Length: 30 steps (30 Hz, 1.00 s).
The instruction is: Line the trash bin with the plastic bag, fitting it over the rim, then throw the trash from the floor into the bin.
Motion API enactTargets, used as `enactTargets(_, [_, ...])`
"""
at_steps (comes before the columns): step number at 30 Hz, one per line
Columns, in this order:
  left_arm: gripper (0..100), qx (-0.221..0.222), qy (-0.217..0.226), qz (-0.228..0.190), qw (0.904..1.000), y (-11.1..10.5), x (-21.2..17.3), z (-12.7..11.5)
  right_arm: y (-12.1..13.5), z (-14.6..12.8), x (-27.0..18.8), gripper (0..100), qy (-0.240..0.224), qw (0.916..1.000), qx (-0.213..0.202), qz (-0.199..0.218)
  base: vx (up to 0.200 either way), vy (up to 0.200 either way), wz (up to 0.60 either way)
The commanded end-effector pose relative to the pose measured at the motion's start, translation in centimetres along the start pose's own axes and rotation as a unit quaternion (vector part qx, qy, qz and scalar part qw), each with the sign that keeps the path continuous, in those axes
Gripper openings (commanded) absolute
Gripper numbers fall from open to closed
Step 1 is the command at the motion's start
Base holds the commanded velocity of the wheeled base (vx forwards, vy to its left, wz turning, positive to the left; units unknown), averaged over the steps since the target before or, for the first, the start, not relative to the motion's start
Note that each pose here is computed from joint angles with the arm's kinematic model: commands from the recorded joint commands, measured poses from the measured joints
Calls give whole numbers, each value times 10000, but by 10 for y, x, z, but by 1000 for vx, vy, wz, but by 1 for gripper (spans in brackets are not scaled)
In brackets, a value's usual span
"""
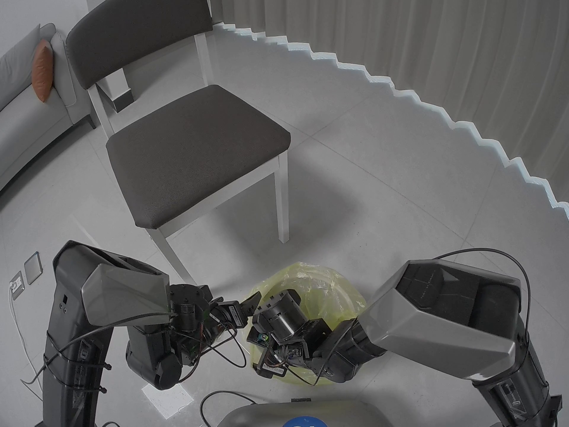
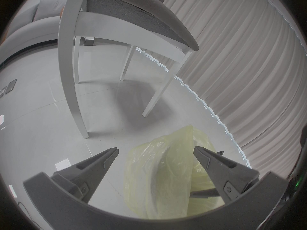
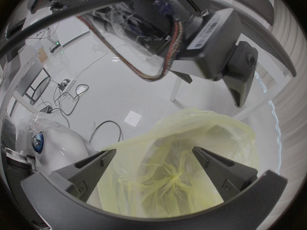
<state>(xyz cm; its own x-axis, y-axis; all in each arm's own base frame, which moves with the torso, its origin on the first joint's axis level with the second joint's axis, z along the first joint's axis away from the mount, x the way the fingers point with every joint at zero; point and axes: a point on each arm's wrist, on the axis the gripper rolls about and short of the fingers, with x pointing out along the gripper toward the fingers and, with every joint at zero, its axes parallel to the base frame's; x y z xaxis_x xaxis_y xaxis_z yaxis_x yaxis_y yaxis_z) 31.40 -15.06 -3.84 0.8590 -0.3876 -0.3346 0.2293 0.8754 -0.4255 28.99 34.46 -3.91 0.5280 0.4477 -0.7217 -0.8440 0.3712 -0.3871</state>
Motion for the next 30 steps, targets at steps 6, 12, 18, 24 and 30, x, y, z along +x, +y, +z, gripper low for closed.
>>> enactTargets(6, [100,161,191,-15,9997,0,1,-15,-13,-2,-7,100,22,9998,151,-147,0,0,0])
enactTargets(12, [100,427,353,12,9985,0,0,-25,-23,9,-27,100,-60,9988,194,-435,0,0,0])
enactTargets(18, [100,646,519,64,9965,4,-1,-35,-30,15,-47,100,-161,9980,273,-542,0,0,0])
enactTargets(24, [100,955,593,255,9933,13,0,-41,-43,11,-65,100,-151,9971,375,-648,0,0,0])
enactTargets(30, [100,1305,484,585,9885,33,1,-31,-62,3,-74,100,-104,9952,539,-810,0,0,0])
